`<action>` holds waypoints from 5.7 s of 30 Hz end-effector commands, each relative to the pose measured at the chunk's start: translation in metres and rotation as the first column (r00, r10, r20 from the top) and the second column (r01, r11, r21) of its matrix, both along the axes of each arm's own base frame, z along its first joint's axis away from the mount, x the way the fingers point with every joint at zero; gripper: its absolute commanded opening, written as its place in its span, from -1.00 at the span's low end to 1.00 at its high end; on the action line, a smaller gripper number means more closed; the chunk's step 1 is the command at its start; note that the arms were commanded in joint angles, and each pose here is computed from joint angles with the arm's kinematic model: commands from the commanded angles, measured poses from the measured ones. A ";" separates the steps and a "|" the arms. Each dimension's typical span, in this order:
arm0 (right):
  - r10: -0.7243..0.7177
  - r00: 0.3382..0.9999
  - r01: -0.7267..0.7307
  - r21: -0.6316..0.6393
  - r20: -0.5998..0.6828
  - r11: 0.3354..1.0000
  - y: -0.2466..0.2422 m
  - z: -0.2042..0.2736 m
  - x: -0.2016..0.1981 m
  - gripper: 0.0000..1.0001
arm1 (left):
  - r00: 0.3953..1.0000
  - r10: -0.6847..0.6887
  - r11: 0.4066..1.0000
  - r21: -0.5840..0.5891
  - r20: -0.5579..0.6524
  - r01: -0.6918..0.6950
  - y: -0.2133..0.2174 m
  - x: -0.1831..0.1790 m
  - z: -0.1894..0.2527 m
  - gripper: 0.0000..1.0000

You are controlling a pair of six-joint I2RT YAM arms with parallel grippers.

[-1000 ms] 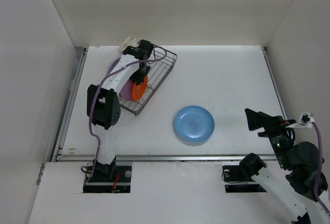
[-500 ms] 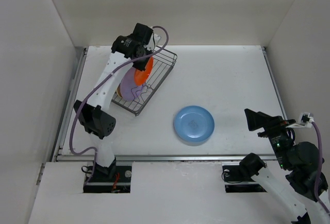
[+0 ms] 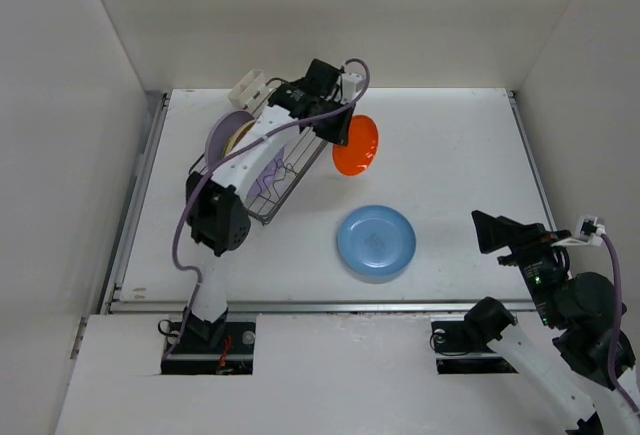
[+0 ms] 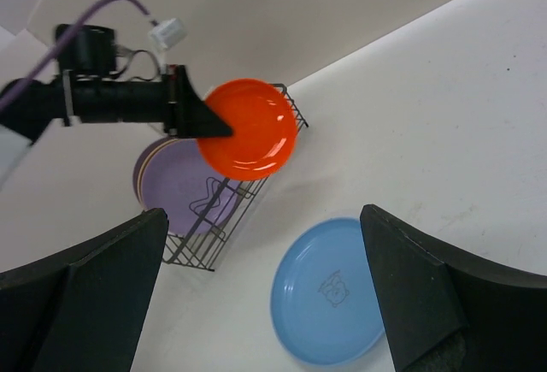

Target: Unload the plates from the dish rack

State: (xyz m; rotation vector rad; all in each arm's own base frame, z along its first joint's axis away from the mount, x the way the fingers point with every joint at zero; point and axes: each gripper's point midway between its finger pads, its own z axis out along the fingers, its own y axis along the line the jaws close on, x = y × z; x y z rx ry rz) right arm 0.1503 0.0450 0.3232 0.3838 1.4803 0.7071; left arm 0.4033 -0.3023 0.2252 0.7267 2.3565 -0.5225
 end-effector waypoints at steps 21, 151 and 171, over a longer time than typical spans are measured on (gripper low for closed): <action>0.021 1.000 -0.022 -0.025 -0.014 0.999 0.010 0.003 0.008 1.00 | 0.938 -0.020 0.944 -0.316 -0.347 -0.097 -0.092 0.055 -0.153 -0.53; 0.073 0.992 -0.077 0.034 0.104 0.996 0.004 0.018 -0.016 1.00 | 0.940 0.280 0.732 0.590 0.193 -0.339 0.206 0.027 -0.032 -0.21; 0.074 0.993 -0.077 0.029 0.097 0.997 0.005 0.017 -0.014 1.00 | 0.945 0.288 0.745 0.583 0.157 -0.324 0.217 0.008 0.000 -1.00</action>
